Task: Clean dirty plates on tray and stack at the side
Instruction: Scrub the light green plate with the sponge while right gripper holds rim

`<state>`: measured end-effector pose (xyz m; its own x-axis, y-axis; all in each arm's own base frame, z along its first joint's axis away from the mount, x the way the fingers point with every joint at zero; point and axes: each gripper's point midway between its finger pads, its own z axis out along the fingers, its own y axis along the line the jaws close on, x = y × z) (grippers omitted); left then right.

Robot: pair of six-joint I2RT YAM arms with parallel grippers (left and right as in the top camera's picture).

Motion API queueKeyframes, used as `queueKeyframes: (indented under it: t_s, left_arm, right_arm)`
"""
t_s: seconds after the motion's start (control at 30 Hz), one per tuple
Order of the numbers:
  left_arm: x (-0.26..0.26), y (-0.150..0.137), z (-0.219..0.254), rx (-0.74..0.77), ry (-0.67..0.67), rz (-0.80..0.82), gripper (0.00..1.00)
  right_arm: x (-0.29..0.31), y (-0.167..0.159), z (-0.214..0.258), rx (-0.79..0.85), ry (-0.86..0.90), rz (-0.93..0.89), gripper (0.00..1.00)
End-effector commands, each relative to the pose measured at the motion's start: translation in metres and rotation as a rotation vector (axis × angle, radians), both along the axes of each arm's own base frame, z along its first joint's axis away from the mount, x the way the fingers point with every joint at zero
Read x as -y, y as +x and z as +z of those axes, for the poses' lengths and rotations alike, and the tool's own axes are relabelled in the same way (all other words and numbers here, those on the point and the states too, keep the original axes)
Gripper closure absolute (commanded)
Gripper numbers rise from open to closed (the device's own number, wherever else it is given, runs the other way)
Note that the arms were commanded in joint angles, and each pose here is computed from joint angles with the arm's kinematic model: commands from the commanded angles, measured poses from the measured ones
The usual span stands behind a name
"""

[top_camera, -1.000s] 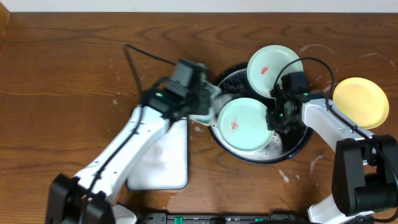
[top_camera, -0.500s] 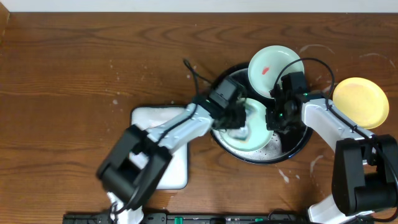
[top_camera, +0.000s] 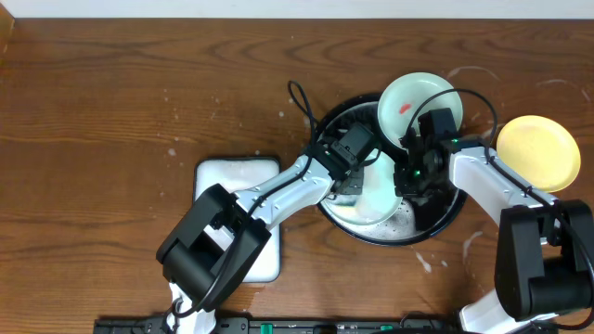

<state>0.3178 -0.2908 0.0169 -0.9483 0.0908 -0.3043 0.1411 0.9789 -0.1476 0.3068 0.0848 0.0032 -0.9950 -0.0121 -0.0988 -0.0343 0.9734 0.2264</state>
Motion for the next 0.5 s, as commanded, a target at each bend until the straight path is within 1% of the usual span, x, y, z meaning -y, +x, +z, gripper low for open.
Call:
queueKeyframes:
  t_s: [0.0, 0.07, 0.1, 0.2, 0.3, 0.47]
  left_arm:
    - [-0.057, 0.015, -0.020, 0.079, 0.268, 0.031, 0.93]
    - [-0.051, 0.012, -0.022, 0.056, 0.234, 0.028, 0.93]
    - [-0.044, 0.009, -0.023, 0.034, 0.192, 0.029, 0.93]
    - [-0.016, -0.001, -0.025, -0.047, 0.033, 0.039, 0.93]
    - [0.012, -0.013, -0.023, -0.145, -0.130, 0.109, 0.93]
    - [0.058, -0.033, -0.011, -0.235, -0.315, 0.060, 0.93]
  right_arm:
    - [0.013, -0.010, -0.015, -0.054, -0.075, -0.065, 0.99]
    - [0.013, -0.010, -0.015, -0.052, -0.077, -0.066, 0.99]
    - [0.013, -0.010, -0.015, -0.053, -0.076, -0.066, 0.99]
    - [0.013, -0.011, -0.015, -0.054, -0.077, -0.061, 0.99]
    - [0.013, -0.011, -0.015, -0.055, -0.077, -0.062, 0.99]
    - [0.013, -0.011, -0.015, -0.054, -0.077, -0.062, 0.99]
